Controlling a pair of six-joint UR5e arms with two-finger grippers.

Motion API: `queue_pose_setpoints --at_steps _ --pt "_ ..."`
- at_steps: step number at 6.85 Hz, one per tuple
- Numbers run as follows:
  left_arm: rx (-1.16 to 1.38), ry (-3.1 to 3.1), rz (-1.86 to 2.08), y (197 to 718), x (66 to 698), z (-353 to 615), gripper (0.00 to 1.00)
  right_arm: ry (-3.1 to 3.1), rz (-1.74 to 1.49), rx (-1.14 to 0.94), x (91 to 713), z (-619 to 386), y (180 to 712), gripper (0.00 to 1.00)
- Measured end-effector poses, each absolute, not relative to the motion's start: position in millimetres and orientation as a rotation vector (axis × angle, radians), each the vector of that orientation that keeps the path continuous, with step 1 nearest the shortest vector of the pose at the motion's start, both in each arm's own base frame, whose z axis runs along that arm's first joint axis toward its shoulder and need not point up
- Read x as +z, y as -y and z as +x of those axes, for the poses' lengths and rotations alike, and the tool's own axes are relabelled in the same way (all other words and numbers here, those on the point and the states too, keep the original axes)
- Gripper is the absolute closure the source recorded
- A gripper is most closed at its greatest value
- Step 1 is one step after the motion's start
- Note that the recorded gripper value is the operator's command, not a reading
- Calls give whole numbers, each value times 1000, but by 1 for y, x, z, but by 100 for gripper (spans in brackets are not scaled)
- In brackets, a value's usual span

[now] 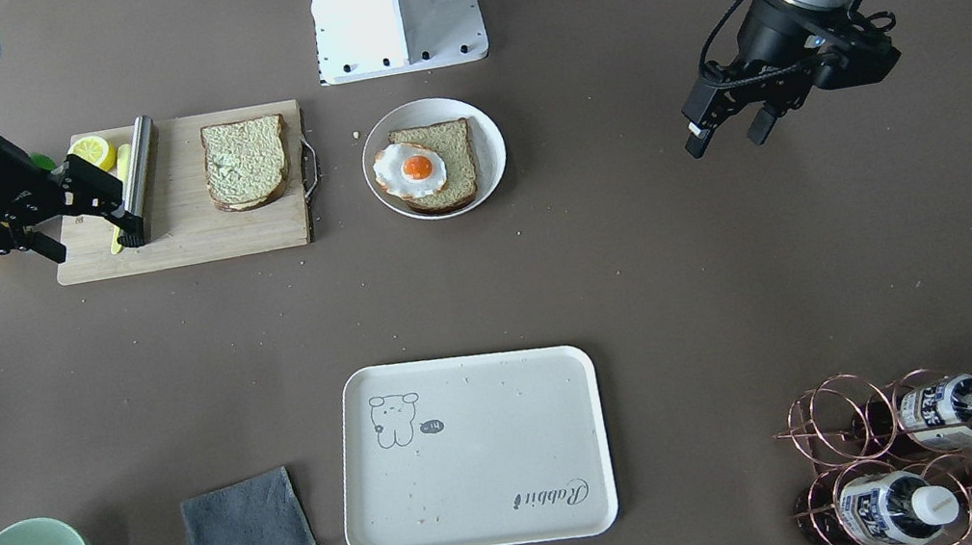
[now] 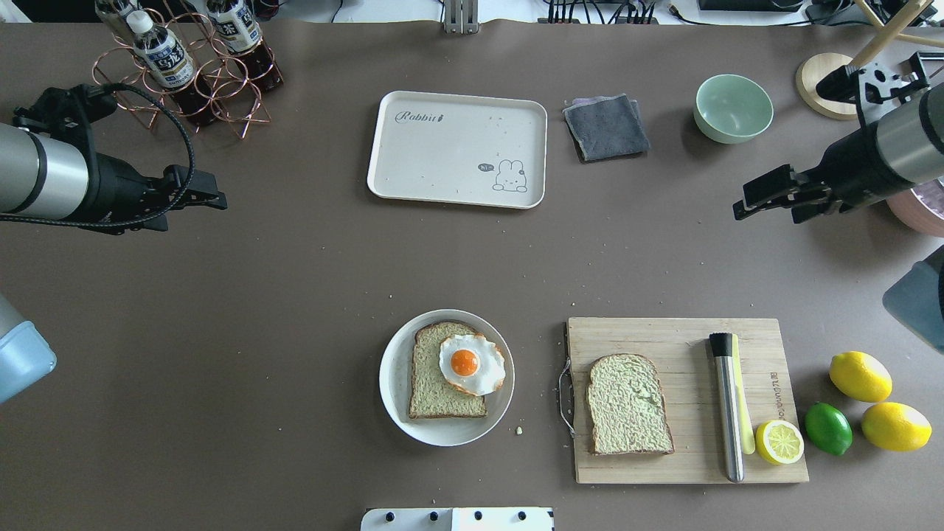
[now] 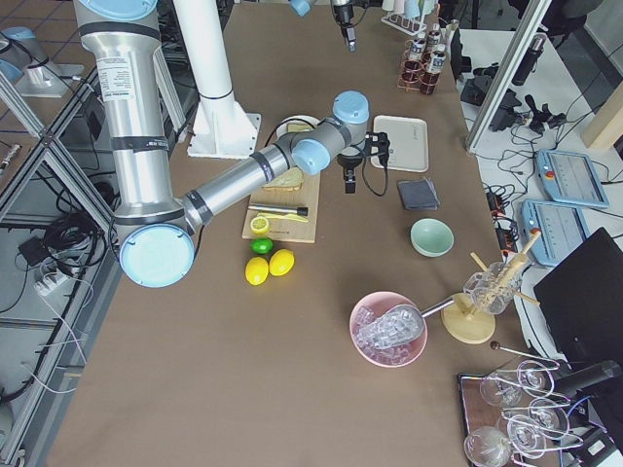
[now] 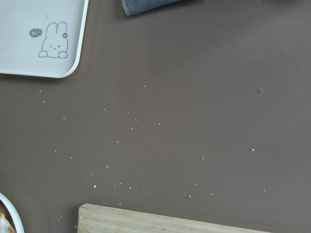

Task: Make sandwich and place on tray
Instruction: 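Lower the right gripper to the board bread while the left arm advances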

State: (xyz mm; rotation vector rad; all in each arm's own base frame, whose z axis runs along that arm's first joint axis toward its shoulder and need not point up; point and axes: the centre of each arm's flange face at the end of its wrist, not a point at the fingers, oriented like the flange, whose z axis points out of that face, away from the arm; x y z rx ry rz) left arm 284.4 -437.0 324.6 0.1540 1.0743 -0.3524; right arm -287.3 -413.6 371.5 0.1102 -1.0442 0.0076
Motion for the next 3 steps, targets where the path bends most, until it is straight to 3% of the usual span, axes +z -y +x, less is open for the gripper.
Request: queue_pose_setpoints --at_steps 3 --pt "-357 -1077 151 436 322 285 3 1063 72 -44 374 -363 348 1"
